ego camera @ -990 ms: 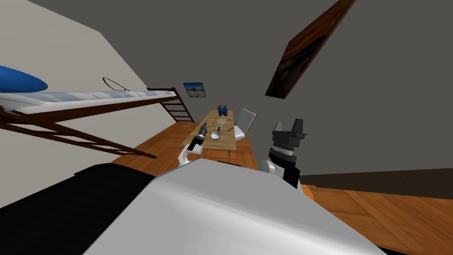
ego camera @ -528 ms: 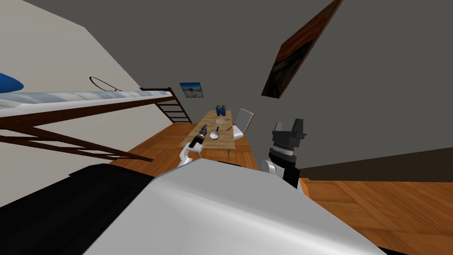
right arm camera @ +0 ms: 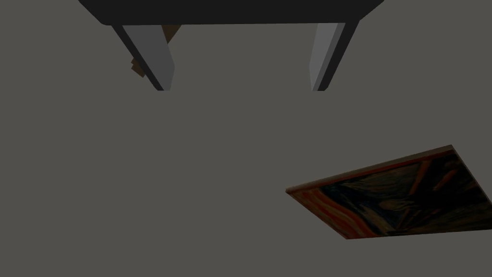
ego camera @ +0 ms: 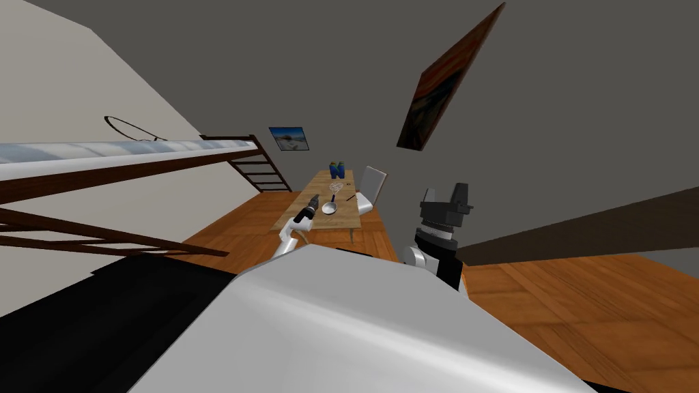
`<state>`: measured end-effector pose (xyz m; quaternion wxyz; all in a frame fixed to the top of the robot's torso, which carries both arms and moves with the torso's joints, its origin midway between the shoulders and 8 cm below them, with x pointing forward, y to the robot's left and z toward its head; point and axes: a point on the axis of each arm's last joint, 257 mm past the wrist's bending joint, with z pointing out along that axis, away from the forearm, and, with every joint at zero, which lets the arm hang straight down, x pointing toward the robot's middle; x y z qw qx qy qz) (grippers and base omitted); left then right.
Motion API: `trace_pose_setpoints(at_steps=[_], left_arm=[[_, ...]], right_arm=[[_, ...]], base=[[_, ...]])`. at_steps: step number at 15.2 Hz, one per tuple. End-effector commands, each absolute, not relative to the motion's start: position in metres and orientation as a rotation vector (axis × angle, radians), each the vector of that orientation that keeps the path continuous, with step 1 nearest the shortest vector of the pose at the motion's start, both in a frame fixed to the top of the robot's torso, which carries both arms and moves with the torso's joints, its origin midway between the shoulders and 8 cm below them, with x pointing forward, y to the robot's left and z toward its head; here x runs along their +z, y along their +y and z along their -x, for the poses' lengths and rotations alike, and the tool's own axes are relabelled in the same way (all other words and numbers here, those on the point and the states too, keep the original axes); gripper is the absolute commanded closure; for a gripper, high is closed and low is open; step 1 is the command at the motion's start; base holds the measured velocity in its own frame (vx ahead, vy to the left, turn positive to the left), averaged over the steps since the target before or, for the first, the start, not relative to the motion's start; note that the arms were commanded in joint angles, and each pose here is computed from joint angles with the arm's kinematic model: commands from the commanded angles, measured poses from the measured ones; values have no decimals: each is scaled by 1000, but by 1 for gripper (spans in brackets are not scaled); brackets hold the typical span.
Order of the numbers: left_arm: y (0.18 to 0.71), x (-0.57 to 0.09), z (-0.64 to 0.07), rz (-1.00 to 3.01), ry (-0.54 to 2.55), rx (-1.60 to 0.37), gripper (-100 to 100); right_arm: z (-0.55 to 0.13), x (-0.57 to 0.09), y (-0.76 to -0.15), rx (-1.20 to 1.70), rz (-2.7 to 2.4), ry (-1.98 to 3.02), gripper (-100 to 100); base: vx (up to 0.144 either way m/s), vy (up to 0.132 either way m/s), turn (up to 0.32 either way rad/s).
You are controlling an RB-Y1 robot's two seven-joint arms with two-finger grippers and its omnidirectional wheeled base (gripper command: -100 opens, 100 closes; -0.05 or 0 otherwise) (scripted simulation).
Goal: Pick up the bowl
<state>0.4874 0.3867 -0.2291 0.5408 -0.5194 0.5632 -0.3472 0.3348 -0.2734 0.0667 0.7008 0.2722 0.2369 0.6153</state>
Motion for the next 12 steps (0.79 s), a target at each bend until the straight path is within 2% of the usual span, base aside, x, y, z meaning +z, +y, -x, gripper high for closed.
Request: trace_pose_setpoints(at_steps=[1,12], left_arm=[[389,-238,-486,1268,1359,-800,-100],[424,-304,-489,1503,1454,-642,-100]], right_arm=[[-335,67,-273,1370,-606,528,0],[-335,67,-273,1370,-606,528,0]], base=[[-27,8,-69],[-24,14,-107]])
